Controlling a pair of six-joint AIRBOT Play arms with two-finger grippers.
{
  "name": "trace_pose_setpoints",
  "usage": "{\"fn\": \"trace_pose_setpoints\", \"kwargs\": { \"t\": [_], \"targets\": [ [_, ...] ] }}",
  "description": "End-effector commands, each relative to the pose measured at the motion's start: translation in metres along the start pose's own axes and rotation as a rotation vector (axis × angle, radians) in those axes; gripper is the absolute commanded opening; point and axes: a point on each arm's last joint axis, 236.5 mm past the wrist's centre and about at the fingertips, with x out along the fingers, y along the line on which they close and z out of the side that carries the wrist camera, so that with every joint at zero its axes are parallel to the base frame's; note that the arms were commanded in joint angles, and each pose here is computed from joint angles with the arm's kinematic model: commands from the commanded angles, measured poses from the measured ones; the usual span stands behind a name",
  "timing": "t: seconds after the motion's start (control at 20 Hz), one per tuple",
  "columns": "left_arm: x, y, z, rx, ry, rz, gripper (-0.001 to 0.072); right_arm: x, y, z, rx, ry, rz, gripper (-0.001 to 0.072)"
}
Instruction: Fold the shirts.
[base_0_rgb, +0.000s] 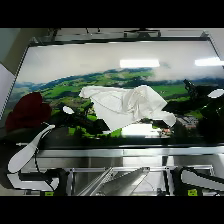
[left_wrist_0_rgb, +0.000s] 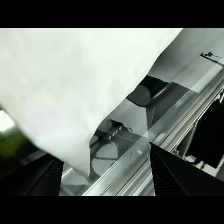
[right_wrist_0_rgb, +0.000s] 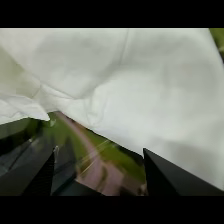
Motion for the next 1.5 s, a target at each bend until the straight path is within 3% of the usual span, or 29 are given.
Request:
{"fn": "trace_pose_setpoints", "kwargs": {
  "t": [0.0, 0.1, 0.2, 0.25, 0.5, 0.75, 1.0, 1.05, 1.1, 1.2, 1.35, 1.45],
  "targets": [
    [0.018, 0.001, 0.022, 0.052, -0.095, 0.078, 0.055, 0.0, -0.004, 0.003, -0.007, -0.017, -0.017, 0.06],
    [0.021, -0.004, 0.033, 0.067, -0.091, 0.071, 0.0383, 0.001, -0.005, 0.004, -0.028, -0.02, -0.02, 0.06],
    [0.027, -0.013, 0.043, 0.086, -0.055, 0.049, 0.0076, 0.005, -0.006, 0.003, -0.059, -0.008, -0.023, 0.06],
    [0.028, -0.02, 0.045, 0.096, -0.026, 0.03, 0.0028, 0.007, -0.01, 0.001, -0.073, 0.003, -0.036, 0.0599],
    [0.006, -0.046, 0.051, 0.153, 0.015, -0.029, 0.0027, -0.003, -0.054, -0.007, -0.017, 0.031, -0.19, 0.06],
    [-0.033, -0.036, 0.063, 0.156, -0.046, -0.013, 0.0027, -0.006, -0.066, -0.014, 0.049, 0.023, -0.188, 0.0599],
    [-0.048, -0.028, 0.069, 0.138, -0.07, -0.021, 0.0027, 0.037, -0.047, -0.054, 0.045, 0.165, -0.124, 0.0579],
    [-0.052, -0.025, 0.072, 0.13, -0.08, -0.022, 0.0027, 0.042, -0.043, -0.058, 0.037, 0.189, -0.113, 0.0486],
    [-0.056, -0.023, 0.074, 0.12, -0.088, -0.026, 0.0027, 0.045, -0.038, -0.06, 0.026, 0.203, -0.107, 0.0306],
    [-0.067, -0.018, 0.075, 0.092, -0.093, -0.049, 0.0027, 0.047, -0.029, -0.059, 0.015, 0.211, -0.088, 0.0029],
    [-0.089, -0.023, 0.069, 0.075, -0.087, -0.102, 0.0027, 0.039, 0.016, -0.046, 0.004, 0.164, 0.079, 0.0015],
    [-0.12, -0.059, 0.066, 0.137, -0.14, -0.227, 0.0027, 0.011, 0.069, -0.023, -0.048, 0.087, 0.235, 0.0015]
  ]
}}
